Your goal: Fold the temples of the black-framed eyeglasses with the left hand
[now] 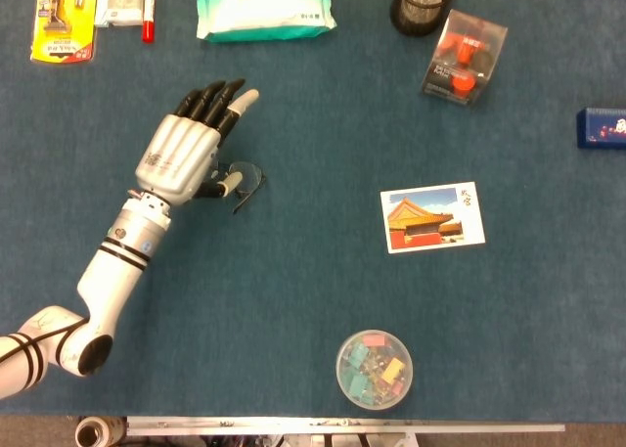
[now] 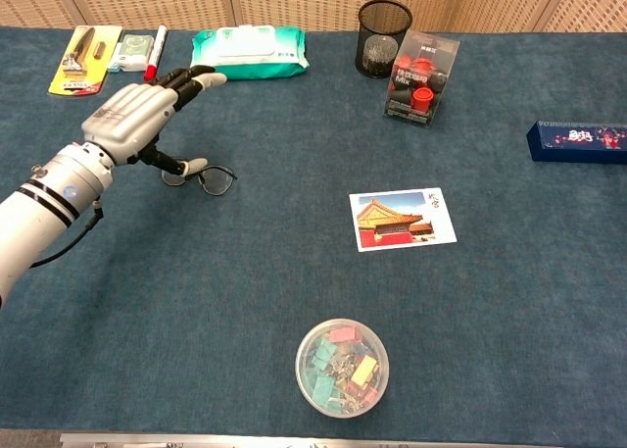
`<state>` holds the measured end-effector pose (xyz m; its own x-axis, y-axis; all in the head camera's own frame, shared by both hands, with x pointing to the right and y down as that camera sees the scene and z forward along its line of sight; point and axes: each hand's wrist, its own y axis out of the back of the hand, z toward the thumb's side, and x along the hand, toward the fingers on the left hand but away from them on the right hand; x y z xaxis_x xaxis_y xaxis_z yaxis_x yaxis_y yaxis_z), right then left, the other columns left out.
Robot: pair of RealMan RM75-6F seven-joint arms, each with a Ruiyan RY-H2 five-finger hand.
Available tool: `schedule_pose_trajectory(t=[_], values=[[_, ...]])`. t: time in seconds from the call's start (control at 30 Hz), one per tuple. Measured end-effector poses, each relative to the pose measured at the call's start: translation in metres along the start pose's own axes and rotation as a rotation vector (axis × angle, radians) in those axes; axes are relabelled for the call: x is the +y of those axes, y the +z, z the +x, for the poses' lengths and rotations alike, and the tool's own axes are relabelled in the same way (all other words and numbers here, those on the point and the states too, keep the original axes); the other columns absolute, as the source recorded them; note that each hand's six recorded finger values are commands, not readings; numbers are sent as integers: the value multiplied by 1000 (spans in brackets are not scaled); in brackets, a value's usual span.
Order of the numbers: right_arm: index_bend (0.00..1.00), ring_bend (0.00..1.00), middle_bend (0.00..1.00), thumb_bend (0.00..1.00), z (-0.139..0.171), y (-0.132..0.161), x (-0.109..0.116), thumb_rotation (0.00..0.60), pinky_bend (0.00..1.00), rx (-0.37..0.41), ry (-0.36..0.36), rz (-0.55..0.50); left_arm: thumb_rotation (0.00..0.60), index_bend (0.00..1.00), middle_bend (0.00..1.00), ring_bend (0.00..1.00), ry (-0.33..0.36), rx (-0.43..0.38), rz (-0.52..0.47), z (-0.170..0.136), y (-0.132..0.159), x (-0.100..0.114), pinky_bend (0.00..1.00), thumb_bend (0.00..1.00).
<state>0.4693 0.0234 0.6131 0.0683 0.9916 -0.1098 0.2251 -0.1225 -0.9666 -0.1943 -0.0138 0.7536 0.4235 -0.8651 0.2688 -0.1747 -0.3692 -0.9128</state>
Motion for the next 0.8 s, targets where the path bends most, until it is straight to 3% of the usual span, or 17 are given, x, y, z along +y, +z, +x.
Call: schedule_pose_trajectory(t=[0.8], values=[[577,420,521,605,2,-2,-4,600,657,2,8,-16,600,65,31,18,-5,-27,6,11,15,0,108,225]])
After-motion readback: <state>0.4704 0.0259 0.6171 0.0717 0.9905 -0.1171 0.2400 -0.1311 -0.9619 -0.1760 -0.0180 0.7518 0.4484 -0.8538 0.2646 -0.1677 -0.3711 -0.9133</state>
